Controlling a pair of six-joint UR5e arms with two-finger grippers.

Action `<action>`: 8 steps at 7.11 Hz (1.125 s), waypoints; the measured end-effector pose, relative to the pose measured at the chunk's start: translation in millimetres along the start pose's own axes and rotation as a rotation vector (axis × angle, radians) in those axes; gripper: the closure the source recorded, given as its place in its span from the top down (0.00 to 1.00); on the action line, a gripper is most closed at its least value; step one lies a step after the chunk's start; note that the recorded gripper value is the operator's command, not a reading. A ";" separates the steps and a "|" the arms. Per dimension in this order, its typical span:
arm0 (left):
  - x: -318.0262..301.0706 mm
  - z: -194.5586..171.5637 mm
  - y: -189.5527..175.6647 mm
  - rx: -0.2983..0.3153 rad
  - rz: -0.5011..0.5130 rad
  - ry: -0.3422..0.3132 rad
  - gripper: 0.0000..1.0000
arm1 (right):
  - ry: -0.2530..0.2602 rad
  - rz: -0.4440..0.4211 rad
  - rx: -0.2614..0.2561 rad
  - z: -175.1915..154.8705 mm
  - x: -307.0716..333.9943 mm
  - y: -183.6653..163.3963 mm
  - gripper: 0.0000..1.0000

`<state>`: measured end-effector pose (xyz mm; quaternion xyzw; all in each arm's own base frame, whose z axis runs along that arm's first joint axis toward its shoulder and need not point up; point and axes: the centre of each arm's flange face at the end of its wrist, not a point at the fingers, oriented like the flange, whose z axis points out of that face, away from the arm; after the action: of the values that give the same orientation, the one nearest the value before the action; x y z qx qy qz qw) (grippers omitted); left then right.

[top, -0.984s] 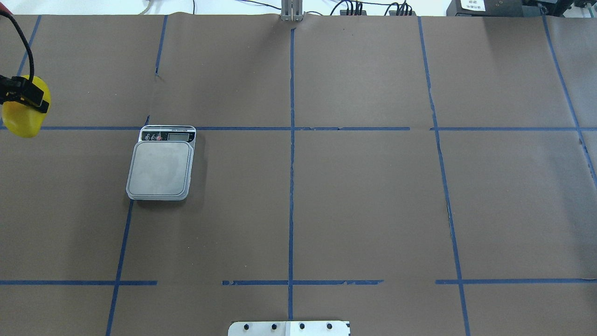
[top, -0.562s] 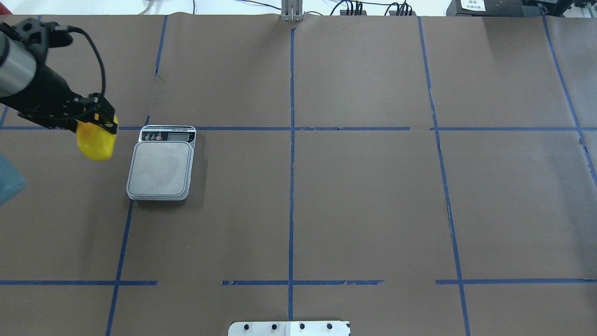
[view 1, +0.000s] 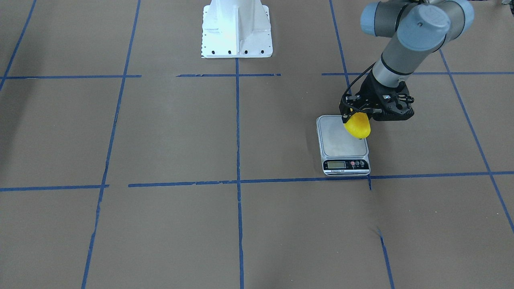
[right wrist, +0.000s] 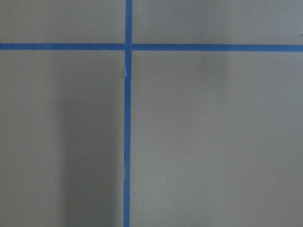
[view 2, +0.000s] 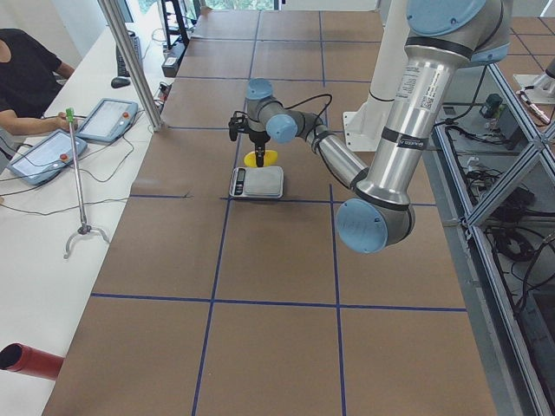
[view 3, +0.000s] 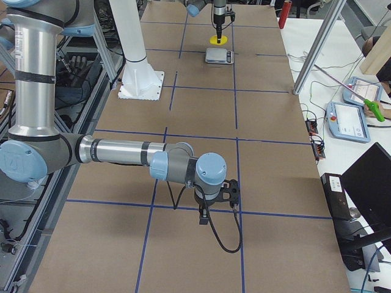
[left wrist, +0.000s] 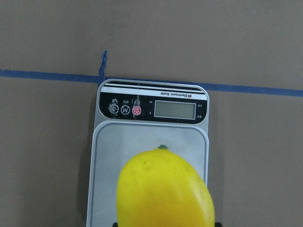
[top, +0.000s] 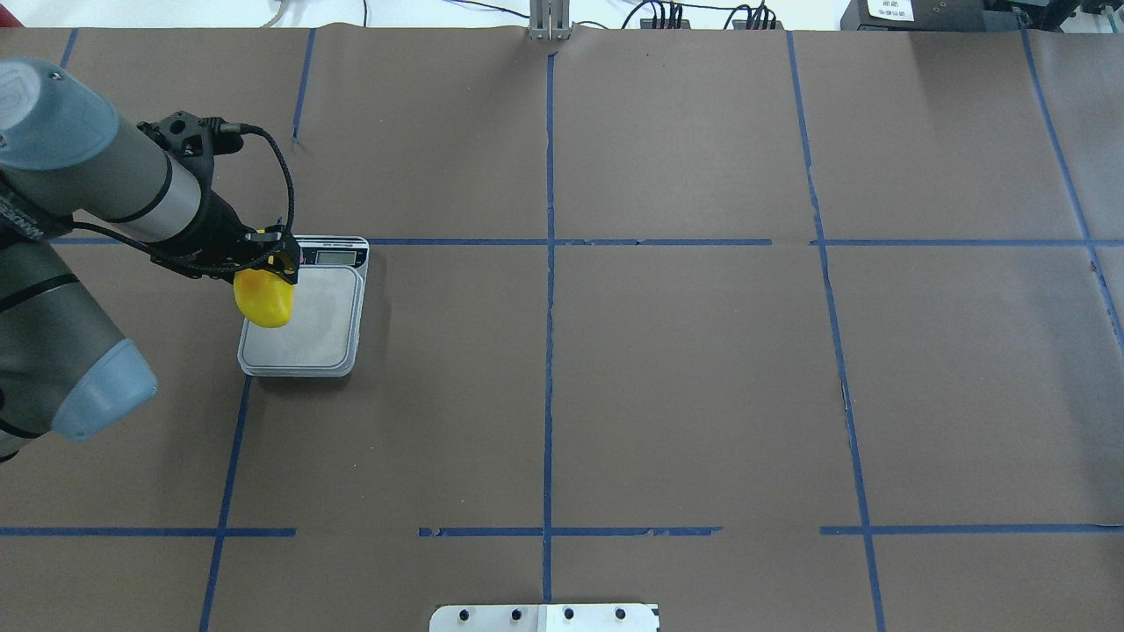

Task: Weigh mango
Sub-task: 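Carry the mango over the scale and lower it onto the tray, then open the left gripper to release the mango on the scale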

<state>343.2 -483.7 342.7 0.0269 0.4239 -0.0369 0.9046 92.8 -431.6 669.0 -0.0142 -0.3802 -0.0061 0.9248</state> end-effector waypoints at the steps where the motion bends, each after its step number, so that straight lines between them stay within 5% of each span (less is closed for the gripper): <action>1: -4.2 24.1 -2.4 0.006 0.005 -0.001 0.00 | 0.000 -0.001 0.000 -0.1 -0.1 0.0 1.00; 2: -9.0 43.3 -3.7 0.005 0.011 -0.002 0.00 | 0.000 -0.001 0.000 -0.1 -0.1 0.0 1.00; 3: -12.1 58.0 -2.6 -0.001 0.019 -0.002 0.22 | 0.000 -0.001 0.000 -0.1 -0.1 0.0 1.00; 4: -13.0 67.3 -1.1 -0.005 0.029 0.001 0.99 | 0.000 0.000 0.000 -0.1 -0.1 0.0 1.00; 8: -10.7 68.8 1.1 -0.001 0.044 0.014 1.00 | 0.000 0.000 0.000 0.0 0.0 0.0 1.00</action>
<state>389.1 -487.6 394.9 0.0359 0.4296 -0.0166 0.9021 92.8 -431.5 669.0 -0.0142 -0.3802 -0.0061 0.9248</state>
